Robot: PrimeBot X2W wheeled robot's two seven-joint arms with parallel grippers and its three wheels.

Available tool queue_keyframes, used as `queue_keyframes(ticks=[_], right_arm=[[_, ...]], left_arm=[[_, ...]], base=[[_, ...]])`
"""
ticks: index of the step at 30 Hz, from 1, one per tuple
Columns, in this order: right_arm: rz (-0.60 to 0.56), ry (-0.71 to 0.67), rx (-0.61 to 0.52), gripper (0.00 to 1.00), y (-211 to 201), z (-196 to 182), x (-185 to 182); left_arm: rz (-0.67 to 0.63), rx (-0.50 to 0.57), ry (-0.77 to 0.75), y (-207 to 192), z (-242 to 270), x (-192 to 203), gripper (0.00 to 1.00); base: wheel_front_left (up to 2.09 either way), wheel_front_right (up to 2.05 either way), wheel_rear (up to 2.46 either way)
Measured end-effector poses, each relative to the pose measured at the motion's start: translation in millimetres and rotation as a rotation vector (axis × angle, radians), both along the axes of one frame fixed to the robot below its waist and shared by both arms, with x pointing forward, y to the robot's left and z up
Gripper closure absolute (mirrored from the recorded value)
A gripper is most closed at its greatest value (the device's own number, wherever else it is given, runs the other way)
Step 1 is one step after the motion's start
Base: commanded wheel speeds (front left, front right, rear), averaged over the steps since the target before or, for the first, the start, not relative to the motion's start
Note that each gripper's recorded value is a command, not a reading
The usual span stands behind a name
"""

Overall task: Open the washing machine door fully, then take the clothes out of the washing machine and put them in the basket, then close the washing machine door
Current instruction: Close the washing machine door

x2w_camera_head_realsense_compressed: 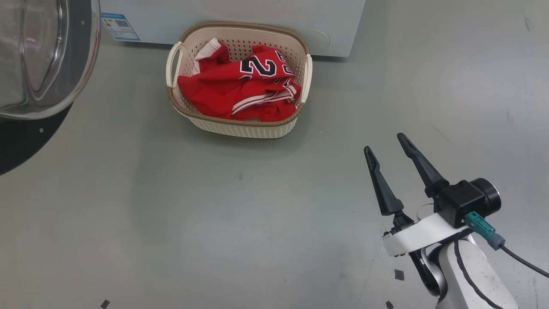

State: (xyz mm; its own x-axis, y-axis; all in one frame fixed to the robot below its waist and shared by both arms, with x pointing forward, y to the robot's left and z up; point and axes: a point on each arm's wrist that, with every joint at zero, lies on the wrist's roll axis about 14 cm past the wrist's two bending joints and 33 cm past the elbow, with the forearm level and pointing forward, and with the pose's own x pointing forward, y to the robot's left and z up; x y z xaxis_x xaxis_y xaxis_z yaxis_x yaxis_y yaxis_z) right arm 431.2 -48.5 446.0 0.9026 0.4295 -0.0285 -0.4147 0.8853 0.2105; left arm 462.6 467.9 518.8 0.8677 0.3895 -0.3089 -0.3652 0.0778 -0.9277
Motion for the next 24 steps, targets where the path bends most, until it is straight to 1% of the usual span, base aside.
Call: queue_keyframes(ticks=[12,18,24], right_arm=[[-0.001,-0.022,0.004,0.00,1.8,9.7,-0.4],[0.003,-0.037,0.008,0.00,3.9,16.0,-1.5],[0.007,-0.045,0.012,0.00,6.0,21.1,-4.5]], left_arm=[[-0.126,-0.039,-0.030,-30.3,-1.2,4.2,1.00],[-0.171,-0.068,-0.074,-42.2,2.7,2.0,1.00],[-0.214,-0.078,-0.075,-54.0,-1.7,-5.9,1.00]], base=[[0.00,0.00,0.00],[0.00,0.00,0.00],[0.00,0.00,0.00]])
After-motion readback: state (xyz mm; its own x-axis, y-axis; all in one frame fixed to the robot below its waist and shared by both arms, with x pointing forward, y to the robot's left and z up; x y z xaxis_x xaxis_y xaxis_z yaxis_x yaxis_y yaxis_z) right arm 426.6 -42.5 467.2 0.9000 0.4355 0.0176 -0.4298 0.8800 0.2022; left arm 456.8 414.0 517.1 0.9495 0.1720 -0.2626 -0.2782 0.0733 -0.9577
